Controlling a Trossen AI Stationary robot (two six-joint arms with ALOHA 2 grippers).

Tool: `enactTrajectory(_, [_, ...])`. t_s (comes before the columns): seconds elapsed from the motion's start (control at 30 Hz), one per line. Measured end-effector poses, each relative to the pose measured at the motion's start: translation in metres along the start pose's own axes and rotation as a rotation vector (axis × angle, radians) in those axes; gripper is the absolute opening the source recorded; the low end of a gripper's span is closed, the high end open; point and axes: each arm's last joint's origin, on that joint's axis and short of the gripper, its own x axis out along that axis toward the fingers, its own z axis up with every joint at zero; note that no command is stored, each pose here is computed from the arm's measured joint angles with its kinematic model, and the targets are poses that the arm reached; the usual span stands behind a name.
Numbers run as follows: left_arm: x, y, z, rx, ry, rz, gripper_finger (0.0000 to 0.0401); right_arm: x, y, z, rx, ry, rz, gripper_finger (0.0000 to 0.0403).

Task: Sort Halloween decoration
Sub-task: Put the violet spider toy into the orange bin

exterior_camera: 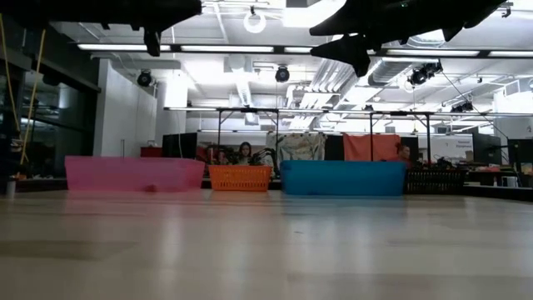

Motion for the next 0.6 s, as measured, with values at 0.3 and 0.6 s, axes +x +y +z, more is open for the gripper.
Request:
enactTrajectory(0.3, [0.0000, -0.0004, -0.0002, 0.019, 0.003, -0.012, 0.0000, 0.0000, 0.0000, 0.0000, -0.003, 0.000, 0.000, 0.0203])
enactTrajectory(0.6, [0.0001, -0.0004, -0.0001, 0.019, 0.003, -0.012, 0.0000, 0.0000, 0.0000, 0.0000, -0.003, 0.000, 0.000, 0.0203])
